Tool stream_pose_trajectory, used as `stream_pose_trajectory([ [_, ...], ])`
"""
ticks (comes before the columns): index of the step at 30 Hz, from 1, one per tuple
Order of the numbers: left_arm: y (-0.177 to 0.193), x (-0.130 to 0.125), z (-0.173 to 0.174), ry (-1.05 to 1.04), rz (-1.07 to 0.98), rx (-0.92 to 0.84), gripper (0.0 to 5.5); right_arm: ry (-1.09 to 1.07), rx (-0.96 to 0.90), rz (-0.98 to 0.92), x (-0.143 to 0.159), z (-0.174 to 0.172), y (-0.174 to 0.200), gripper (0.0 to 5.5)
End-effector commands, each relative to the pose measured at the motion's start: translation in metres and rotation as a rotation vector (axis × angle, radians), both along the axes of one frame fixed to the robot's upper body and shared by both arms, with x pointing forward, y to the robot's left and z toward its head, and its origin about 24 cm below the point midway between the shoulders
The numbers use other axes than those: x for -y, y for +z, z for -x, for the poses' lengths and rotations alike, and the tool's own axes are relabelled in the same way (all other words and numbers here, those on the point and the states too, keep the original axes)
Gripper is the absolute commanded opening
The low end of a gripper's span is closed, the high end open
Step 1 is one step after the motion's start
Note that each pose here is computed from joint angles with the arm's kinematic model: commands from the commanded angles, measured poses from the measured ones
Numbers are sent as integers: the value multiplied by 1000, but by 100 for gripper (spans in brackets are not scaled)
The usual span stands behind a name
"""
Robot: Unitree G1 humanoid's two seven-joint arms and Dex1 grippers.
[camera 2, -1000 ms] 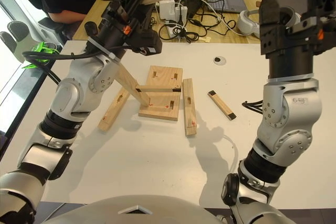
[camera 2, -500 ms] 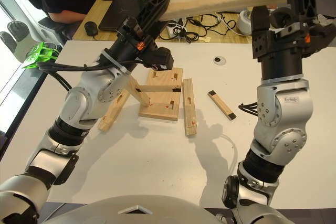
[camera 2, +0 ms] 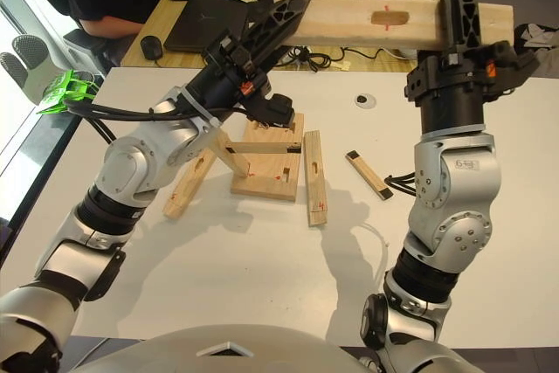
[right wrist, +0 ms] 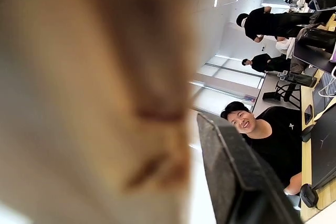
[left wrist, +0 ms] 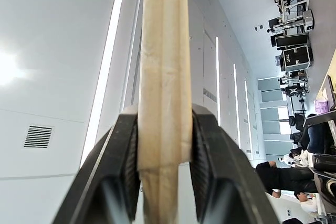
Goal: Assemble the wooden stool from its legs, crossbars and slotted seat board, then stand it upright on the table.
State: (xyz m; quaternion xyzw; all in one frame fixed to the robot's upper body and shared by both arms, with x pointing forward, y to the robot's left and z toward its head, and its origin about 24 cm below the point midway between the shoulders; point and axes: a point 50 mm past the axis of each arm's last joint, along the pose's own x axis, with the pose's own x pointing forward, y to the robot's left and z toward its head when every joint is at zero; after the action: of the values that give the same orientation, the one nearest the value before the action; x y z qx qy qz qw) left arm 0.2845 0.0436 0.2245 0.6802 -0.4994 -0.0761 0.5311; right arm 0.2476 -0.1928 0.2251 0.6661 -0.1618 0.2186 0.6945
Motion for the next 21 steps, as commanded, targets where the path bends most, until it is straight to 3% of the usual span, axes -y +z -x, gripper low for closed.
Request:
stream_pose_trajectory([
  [1, 5, 0, -3, -4, -11, 28, 103, -3, -16, -15, 0, 1, -2, 130],
  [8, 2, -1, -8, -3, -35, 0, 103, -12, -32, -32, 0, 0, -4, 106],
  [9, 3, -2, -8, -6, -35, 10, 139, -15, -36, -34, 0, 0, -5, 106],
  [21, 2, -6, -11, 10, -37, 10, 312, -60, -63, -42, 9, -5, -6, 100],
])
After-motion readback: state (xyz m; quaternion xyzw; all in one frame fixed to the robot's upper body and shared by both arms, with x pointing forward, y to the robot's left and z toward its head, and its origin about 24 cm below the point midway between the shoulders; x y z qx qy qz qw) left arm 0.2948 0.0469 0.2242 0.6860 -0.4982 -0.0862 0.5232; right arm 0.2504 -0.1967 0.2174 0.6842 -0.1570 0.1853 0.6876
